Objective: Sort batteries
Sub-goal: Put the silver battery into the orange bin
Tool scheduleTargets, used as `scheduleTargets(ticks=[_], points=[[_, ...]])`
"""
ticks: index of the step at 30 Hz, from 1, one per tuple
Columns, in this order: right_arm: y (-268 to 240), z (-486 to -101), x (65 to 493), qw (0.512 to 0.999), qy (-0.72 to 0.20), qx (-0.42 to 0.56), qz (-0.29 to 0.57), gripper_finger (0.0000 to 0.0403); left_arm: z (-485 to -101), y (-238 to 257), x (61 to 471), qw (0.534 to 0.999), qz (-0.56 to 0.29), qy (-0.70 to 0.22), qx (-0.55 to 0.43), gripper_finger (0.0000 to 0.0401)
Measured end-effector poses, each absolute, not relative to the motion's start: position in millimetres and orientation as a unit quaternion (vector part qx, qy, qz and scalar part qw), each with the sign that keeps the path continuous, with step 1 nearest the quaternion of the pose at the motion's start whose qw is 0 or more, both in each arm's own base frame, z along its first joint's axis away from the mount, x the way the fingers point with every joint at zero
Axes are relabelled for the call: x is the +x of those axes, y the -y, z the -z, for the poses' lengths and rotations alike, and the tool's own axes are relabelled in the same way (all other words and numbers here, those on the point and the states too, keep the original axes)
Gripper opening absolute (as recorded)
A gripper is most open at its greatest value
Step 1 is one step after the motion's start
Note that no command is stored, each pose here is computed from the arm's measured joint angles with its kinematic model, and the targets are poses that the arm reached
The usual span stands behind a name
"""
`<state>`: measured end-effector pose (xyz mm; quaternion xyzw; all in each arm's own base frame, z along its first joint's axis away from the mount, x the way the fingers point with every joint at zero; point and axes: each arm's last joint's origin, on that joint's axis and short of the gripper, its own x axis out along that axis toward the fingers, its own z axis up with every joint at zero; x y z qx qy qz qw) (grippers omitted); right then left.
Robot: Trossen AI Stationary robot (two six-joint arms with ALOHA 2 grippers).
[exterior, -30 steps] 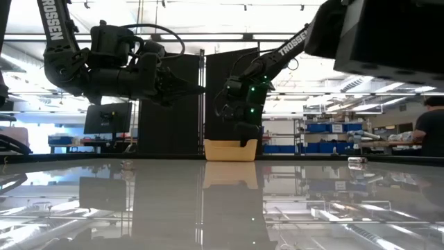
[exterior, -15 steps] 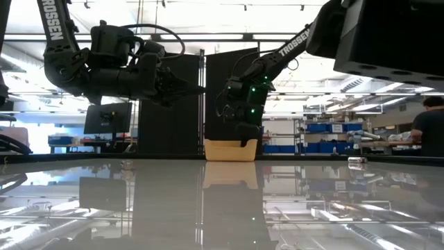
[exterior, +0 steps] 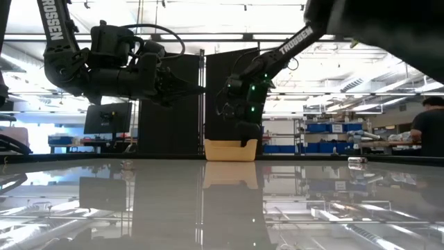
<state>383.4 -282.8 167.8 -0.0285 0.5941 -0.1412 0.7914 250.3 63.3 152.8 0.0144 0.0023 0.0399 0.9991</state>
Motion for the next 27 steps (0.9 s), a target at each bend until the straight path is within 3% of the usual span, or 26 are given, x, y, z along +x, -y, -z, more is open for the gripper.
scheduleTargets(ticks=[7,13,18,27], points=[[263,-238,368,0.81,-0.563,-0.034,0.164,0.0155,-153,-63,250,0.999,-0.04,-0.003,0.02,0.0005],[255,-289,322,0.797,-0.551,0.077,0.234,0.0155,-152,-63,250,0.999,-0.04,-0.005,0.02,0.0005],[252,-281,275,0.754,-0.58,0.149,0.271,0.0156,-152,-63,250,0.999,-0.04,-0.005,0.02,0.0005],[218,-230,194,0.683,-0.613,0.237,0.318,0.0155,-152,-63,250,0.999,-0.04,-0.006,0.02,0.0005]])
